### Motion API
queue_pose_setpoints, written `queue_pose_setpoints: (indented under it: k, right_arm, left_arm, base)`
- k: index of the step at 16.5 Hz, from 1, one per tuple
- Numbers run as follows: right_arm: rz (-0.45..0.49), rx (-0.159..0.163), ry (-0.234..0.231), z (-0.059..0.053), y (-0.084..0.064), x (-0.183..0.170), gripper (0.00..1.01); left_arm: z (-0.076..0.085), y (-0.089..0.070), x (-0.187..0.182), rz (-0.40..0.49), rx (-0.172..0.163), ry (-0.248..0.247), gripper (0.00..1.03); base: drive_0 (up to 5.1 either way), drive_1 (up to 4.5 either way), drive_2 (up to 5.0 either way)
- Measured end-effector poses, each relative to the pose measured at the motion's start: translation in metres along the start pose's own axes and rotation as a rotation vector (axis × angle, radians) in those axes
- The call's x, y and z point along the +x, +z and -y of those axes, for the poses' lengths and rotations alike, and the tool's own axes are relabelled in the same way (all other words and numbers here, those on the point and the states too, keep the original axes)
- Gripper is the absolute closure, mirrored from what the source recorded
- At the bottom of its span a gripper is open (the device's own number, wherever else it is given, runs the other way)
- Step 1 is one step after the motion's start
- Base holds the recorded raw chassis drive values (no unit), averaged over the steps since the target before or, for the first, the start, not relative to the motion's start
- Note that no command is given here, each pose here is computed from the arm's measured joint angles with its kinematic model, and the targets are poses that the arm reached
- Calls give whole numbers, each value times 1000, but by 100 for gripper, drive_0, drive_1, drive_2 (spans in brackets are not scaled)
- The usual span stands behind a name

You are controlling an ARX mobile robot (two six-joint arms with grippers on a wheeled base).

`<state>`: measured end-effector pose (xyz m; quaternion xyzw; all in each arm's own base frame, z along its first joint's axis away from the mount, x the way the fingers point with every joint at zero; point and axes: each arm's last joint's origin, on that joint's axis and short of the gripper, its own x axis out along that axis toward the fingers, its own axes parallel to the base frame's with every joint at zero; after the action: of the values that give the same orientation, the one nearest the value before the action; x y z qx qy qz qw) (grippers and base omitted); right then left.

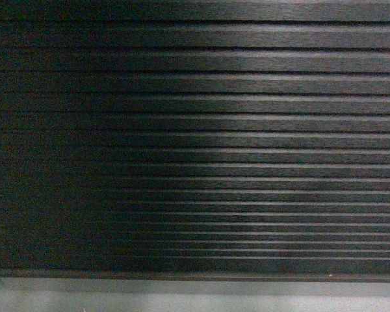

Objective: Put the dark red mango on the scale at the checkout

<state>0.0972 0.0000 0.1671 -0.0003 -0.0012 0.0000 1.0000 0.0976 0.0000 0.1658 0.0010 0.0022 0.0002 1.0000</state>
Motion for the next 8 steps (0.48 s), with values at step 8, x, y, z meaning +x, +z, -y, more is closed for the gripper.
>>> queue_pose_setpoints:
  k: [8]
  right_arm:
    - [0,0,0,0,0,0,3]
  left_arm:
    - [0,0,0,0,0,0,5]
  base:
    - [0,0,0]
